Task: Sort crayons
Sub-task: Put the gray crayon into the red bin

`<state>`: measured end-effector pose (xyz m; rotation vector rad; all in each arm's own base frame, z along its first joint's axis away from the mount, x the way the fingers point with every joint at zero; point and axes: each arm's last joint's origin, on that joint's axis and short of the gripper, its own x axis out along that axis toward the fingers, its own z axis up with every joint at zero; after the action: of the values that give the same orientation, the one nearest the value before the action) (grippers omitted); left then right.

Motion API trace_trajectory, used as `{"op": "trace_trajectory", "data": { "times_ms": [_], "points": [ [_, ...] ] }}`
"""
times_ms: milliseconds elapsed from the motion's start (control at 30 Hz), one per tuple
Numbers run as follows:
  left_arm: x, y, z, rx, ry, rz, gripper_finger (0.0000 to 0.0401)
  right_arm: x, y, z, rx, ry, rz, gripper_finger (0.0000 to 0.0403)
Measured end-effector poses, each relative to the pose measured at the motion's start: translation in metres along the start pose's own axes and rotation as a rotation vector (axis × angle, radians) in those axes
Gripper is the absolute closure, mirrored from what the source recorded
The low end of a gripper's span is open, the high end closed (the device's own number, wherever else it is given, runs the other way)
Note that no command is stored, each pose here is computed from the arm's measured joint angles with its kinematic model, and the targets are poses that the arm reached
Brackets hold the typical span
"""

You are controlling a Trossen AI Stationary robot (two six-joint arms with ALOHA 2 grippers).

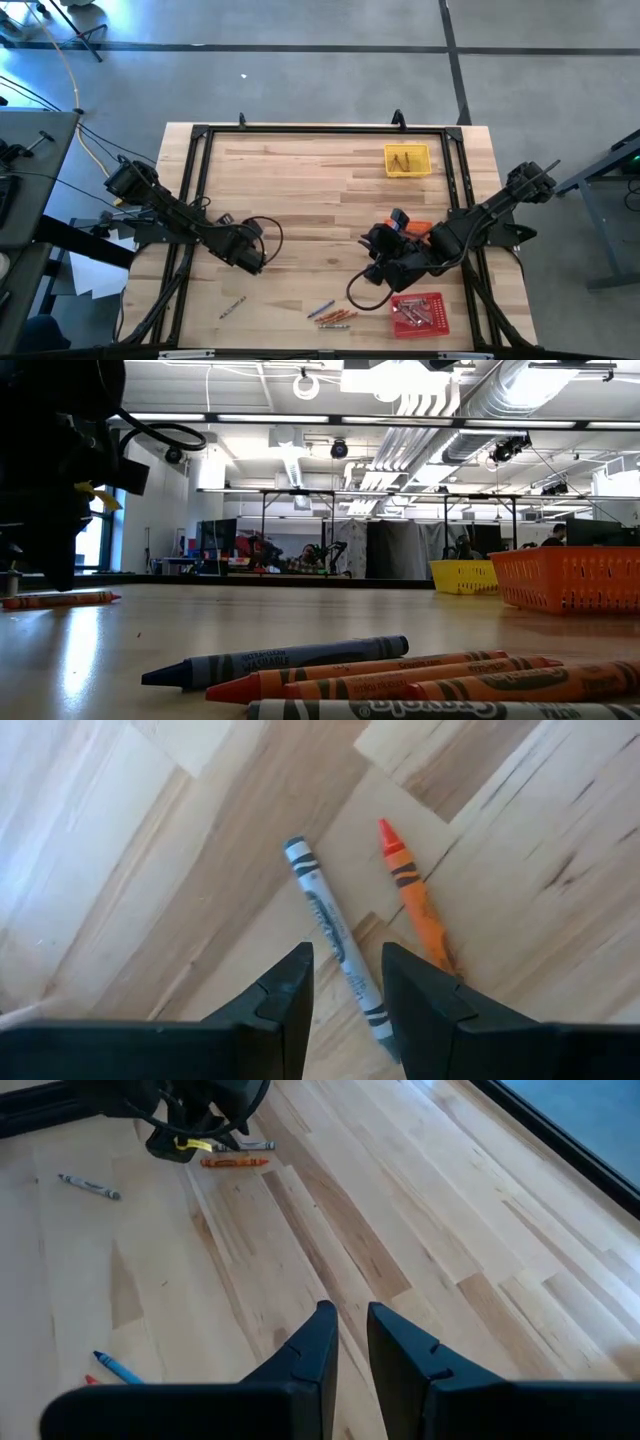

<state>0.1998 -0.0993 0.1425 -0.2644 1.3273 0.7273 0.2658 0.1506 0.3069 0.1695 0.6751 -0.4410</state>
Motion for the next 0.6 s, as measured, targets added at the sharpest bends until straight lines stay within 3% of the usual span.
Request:
{"op": "trace_trajectory", "data": {
  "times_ms": [433,600],
  "points": [
    [0.028,0.01,-0.012,-0.051,0.013,-0.063,0.0297,-0.001,0.001,-0.001,0.017,0.003,0.005,0.0352],
    [0.025,0.011,-0.011,-0.05,0.027,-0.087,0.0353,-0.001,0.001,-0.001,0.016,0.003,0.004,0.0352]
  ]
}}
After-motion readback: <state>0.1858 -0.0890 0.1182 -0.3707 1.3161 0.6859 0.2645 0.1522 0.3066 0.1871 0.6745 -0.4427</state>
